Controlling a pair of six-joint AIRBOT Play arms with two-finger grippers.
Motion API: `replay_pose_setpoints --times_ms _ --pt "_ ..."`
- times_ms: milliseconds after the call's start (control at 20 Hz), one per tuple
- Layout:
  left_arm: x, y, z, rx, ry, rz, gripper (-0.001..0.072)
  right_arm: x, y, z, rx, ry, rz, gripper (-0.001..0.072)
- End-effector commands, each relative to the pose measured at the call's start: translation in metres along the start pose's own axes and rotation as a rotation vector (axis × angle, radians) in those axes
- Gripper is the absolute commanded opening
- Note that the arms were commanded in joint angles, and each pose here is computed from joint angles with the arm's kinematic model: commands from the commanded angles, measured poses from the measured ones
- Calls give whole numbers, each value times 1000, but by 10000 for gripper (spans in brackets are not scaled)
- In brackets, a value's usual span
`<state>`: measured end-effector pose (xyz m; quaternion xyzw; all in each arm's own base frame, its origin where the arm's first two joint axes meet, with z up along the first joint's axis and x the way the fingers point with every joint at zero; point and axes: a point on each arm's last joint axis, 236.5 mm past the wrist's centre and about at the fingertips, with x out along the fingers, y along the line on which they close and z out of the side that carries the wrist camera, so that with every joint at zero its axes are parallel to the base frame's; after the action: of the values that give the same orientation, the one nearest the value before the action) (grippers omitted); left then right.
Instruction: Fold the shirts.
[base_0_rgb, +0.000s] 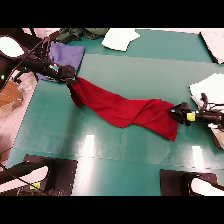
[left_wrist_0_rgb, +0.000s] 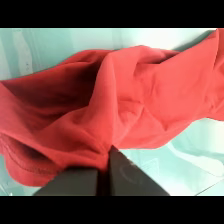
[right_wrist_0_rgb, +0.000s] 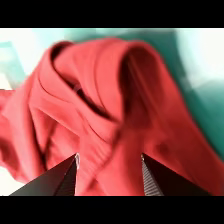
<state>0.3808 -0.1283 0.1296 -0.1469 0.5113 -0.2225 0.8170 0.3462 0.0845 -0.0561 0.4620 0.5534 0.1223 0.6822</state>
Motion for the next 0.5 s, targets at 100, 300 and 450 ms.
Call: replay_pose_setpoints --times_ms 100,300,450 --pt "-1 0 -2 2 8 -1 31 30 25 22 -35 -32 61 447" --pt "-1 0 -2 3 6 0 31 21 51 46 -83 -78 81 441" --pt "-1 0 -1 3 3 0 31 19 56 53 -95 -102 81 169"
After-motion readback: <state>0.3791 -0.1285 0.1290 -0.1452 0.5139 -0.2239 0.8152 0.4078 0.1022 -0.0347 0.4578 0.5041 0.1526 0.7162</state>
